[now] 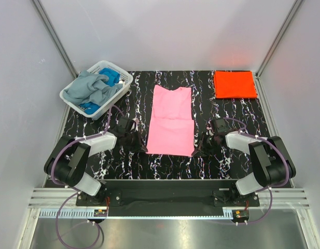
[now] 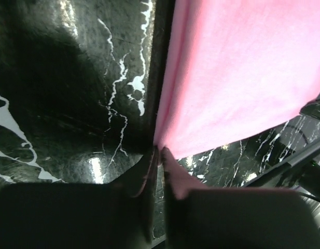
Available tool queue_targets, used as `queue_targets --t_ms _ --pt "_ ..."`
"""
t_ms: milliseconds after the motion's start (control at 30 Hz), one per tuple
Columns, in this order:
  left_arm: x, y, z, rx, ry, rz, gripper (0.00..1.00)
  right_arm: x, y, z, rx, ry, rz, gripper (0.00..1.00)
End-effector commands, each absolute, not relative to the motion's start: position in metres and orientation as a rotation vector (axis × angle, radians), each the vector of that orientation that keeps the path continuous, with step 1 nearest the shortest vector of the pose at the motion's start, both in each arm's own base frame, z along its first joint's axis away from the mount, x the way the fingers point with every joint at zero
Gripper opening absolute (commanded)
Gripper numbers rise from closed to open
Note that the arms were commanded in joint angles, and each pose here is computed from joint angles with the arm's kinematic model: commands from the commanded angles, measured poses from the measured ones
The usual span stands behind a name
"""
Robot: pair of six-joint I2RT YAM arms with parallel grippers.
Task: Fold and stack the t-shirts
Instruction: Fold the tshirt
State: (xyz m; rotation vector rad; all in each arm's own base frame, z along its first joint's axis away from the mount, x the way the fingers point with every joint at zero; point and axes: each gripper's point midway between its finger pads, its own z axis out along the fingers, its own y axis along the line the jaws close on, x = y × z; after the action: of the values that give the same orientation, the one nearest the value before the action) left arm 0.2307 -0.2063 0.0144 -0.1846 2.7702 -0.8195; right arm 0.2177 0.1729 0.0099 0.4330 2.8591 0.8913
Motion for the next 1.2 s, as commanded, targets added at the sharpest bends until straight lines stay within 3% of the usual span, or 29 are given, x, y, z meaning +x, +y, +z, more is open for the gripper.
queue_targets --t_ms 0,567,767,1033,1167 --pt "0.221 -0.187 -0.009 -0.186 2.841 -0.648 0.00 0.205 0.159 -0.001 0.436 2.903 0.758 0.00" --pt "0.180 -0.198 0.042 -0.186 2.797 -0.688 0.00 0.182 0.152 0.040 0.466 2.856 0.709 0.00" --pt "0.168 -0.206 0.066 -0.191 2.752 -0.809 0.00 0.171 0.161 0.062 0.398 2.805 0.794 0.00" --pt "0.183 -0.203 0.101 -0.172 2.692 -0.748 0.00 0.183 0.160 0.095 0.354 2.743 0.769 0.00" --pt "0.218 -0.205 0.136 -0.181 2.626 -0.748 0.00 0.209 0.161 0.121 0.326 2.714 0.712 0.00"
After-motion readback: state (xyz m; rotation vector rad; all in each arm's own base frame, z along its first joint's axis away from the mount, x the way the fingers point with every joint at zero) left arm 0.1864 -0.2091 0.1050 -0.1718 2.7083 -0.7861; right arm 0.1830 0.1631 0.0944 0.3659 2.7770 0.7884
